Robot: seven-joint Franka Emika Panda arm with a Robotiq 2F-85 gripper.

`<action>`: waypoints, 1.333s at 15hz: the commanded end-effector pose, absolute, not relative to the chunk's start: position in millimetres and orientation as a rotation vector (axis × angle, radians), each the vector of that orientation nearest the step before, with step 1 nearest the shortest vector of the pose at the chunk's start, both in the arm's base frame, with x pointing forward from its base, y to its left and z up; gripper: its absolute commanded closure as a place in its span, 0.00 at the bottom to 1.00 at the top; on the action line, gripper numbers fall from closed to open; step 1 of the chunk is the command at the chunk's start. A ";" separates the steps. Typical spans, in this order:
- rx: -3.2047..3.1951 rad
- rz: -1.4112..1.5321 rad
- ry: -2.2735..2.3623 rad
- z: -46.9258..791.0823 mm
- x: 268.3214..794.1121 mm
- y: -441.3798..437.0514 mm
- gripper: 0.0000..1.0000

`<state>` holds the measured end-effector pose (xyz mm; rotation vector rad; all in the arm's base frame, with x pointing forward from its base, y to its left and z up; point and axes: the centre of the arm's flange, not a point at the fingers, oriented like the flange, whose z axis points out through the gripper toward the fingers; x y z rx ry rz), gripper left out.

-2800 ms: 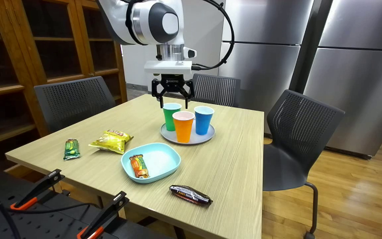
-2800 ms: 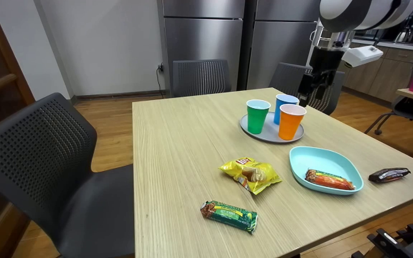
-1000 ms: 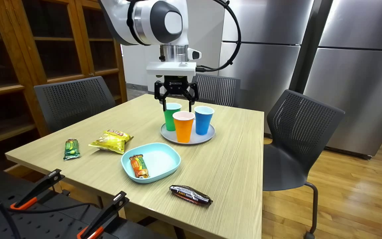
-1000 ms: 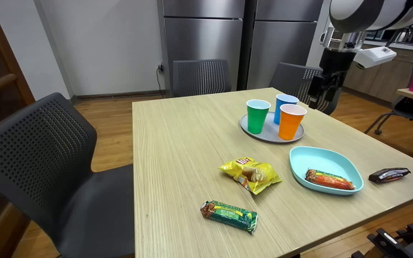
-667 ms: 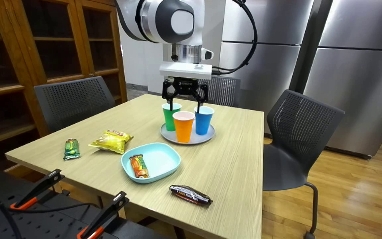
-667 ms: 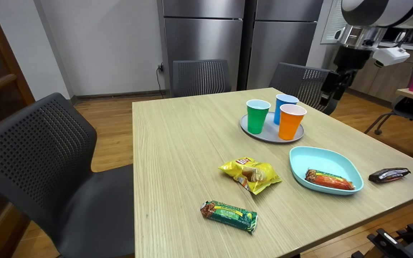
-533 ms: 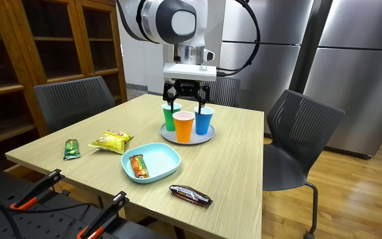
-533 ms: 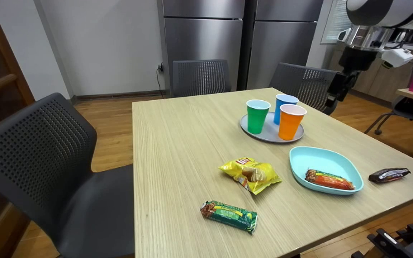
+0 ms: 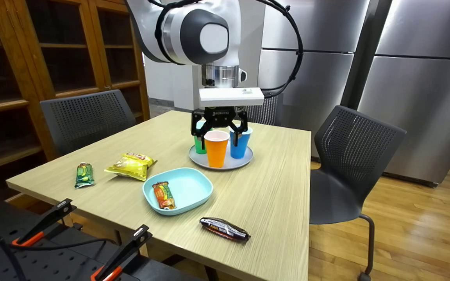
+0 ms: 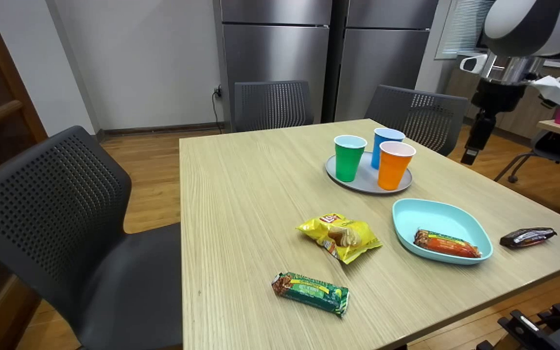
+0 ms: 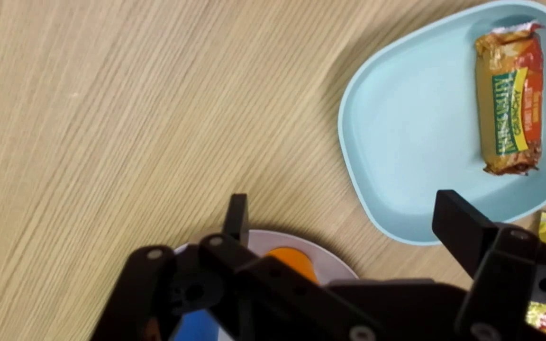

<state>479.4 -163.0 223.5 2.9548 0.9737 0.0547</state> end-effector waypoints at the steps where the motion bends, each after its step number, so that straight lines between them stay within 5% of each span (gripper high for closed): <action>1: 2.842 0.058 1.125 224.8 453.1 -178.7 0.00; 20: 2.495 -0.263 1.791 169.2 377.6 -224.1 0.00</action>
